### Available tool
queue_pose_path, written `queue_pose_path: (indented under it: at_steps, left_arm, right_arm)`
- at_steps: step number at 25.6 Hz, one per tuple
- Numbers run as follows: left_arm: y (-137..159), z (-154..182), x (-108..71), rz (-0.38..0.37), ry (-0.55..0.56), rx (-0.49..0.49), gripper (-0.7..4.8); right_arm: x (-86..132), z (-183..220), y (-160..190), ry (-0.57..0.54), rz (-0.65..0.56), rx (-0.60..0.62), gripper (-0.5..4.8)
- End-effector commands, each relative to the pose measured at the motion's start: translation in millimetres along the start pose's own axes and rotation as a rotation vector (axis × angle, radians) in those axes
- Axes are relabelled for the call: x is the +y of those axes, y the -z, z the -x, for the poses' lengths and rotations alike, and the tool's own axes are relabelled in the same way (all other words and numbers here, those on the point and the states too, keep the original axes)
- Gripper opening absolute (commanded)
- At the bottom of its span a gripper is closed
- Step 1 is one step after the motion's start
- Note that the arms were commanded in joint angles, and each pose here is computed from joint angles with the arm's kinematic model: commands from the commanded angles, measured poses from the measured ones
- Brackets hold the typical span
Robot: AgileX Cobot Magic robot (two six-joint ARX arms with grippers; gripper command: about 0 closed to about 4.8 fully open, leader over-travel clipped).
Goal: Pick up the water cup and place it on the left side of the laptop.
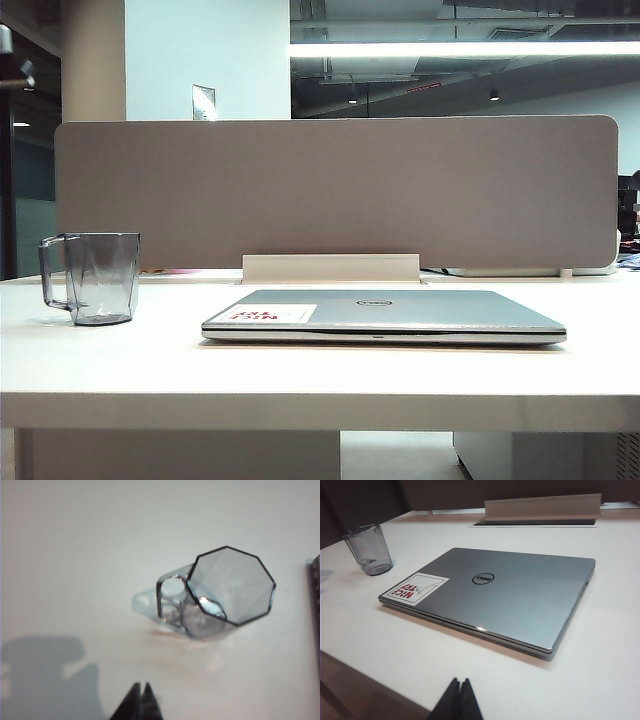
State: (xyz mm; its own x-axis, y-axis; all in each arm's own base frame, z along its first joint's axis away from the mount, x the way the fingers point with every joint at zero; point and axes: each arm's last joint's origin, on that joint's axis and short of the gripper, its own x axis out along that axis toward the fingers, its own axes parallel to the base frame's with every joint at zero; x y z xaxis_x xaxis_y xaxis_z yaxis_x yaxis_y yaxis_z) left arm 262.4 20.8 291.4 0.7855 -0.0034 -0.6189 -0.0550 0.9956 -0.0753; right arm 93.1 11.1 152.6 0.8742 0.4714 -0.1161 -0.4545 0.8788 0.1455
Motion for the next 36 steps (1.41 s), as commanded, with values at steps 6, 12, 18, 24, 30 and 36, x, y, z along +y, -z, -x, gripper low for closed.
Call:
queue_pose_path:
  at_steps: [6, 12, 18, 24, 30, 36]
  left_arm:
    - [51, 54, -1.9, 0.110, 0.018, -0.119, -0.06]
    - [93, 75, -9.7, 0.095, 0.075, -0.181, -0.06]
    - [107, 85, -11.1, 0.089, 0.095, -0.221, -0.06]
    - [109, 98, -12.4, 0.081, 0.141, -0.275, -0.06]
    - [110, 100, -13.4, 0.074, 0.178, -0.278, -0.06]
    - [113, 107, -18.2, -0.035, 0.133, -0.316, -0.06]
  right_arm:
    - [0, 0, 0, -0.010, 0.006, -0.011, -0.06]
    - [0, 0, 0, -0.009, 0.007, -0.012, -0.06]
    - [0, 0, 0, -0.001, 0.007, -0.012, -0.06]
    - [0, 0, 0, -0.001, 0.007, -0.012, -0.06]
    - [0, 0, 0, -0.001, 0.007, -0.012, -0.06]
    - [0, 0, 0, -0.001, 0.007, -0.012, -0.06]
